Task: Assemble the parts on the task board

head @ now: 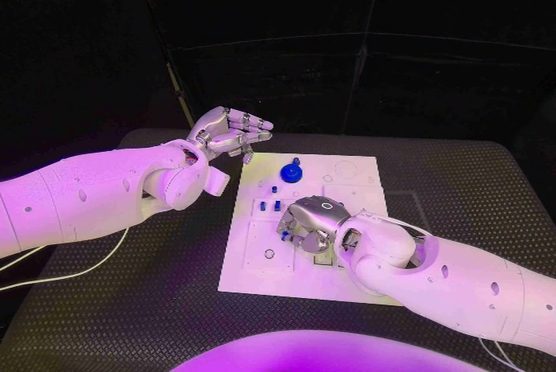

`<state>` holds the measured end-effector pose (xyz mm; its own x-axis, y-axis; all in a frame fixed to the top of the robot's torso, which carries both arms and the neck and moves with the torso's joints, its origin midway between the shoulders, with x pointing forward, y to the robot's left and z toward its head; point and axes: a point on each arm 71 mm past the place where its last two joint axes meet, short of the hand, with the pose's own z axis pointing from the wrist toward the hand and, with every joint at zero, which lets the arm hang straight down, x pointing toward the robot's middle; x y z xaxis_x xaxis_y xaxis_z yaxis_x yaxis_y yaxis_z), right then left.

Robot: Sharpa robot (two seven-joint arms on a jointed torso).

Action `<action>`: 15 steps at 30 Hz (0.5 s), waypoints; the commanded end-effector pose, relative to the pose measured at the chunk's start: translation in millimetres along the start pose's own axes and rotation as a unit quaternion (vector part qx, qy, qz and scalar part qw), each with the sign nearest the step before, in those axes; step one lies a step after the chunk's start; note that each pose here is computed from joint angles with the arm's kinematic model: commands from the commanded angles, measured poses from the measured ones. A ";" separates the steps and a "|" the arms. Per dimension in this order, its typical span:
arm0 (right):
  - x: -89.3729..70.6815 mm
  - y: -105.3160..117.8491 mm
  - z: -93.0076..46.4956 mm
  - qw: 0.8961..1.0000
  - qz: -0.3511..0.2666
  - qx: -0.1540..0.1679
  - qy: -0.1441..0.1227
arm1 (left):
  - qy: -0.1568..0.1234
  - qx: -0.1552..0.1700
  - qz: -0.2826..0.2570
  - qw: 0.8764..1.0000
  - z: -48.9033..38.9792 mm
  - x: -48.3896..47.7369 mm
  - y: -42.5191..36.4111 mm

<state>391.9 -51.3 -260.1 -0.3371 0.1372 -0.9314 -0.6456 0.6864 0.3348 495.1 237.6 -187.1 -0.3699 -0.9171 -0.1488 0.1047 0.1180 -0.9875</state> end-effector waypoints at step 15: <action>-1.1 0.3 -1.9 0.999 -0.033 0.007 -0.018 | 0.006 0.001 -0.005 1.000 0.7 0.8 -1.0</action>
<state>390.2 -52.3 -260.8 -0.3011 0.1172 -0.9464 -0.6520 0.6989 0.2940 495.2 237.6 -187.3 -0.3716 -0.9165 -0.1480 0.1027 0.1178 -0.9877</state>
